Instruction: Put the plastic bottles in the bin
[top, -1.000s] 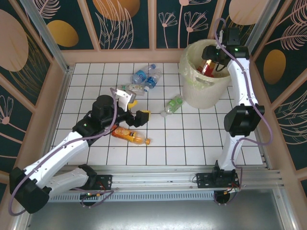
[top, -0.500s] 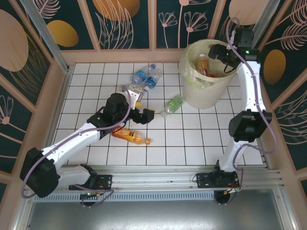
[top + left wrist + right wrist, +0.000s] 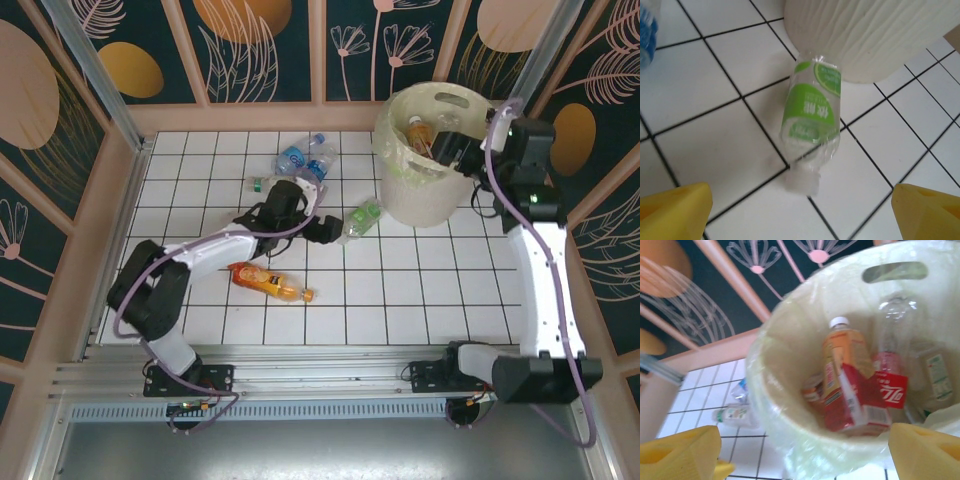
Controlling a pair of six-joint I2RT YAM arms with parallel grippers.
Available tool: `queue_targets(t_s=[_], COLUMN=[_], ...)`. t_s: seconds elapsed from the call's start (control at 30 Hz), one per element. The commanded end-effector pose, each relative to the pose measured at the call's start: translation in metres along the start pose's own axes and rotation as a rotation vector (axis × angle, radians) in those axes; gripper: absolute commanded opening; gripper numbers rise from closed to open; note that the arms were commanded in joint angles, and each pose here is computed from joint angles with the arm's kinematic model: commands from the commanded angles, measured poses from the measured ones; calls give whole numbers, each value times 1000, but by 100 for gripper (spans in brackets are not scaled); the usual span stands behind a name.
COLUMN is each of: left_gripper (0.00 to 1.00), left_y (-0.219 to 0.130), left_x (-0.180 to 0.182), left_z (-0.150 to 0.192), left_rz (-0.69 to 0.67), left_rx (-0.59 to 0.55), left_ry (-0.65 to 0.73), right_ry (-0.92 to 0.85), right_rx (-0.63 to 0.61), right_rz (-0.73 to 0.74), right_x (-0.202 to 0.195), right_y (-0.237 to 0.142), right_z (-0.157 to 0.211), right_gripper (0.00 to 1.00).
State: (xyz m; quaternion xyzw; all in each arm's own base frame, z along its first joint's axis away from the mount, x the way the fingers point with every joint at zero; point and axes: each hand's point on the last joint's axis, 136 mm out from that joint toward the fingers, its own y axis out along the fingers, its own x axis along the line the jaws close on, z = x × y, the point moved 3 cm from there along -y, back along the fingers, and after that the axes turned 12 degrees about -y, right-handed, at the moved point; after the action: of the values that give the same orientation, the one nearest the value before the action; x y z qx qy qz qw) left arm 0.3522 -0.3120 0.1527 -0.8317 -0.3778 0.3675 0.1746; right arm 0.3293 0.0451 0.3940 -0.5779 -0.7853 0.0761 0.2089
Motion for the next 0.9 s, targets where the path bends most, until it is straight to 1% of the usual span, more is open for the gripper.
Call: queue_targets(t_s=[0.0, 0.17, 0.3, 0.53, 0.6, 0.73, 0.87], left_gripper=[93, 94, 95, 94, 92, 86, 77], left_y=[23, 59, 80, 108, 113, 123, 129], left_x=[-9, -4, -1, 0, 2, 3, 5], left_z=[-5, 0, 6, 25, 28, 38, 42], left_rz=[-15, -106, -119, -144, -149, -142, -138], left_rx=[1, 63, 116, 211, 230, 280, 303], left_ry=[83, 159, 177, 213, 214, 213, 213], right_ry=[4, 5, -5, -13, -12, -9, -9], right_rx=[-53, -49, -59, -79, -81, -86, -90], right_rz=[-94, -130, -172, -233, -242, -238, -236], right_x=[18, 28, 37, 48, 50, 50, 51], right_y=[-14, -34, -47, -57, -59, -61, -62], right_z=[3, 19, 25, 25, 24, 22, 21], right_gripper=[88, 88, 89, 93, 94, 97, 99])
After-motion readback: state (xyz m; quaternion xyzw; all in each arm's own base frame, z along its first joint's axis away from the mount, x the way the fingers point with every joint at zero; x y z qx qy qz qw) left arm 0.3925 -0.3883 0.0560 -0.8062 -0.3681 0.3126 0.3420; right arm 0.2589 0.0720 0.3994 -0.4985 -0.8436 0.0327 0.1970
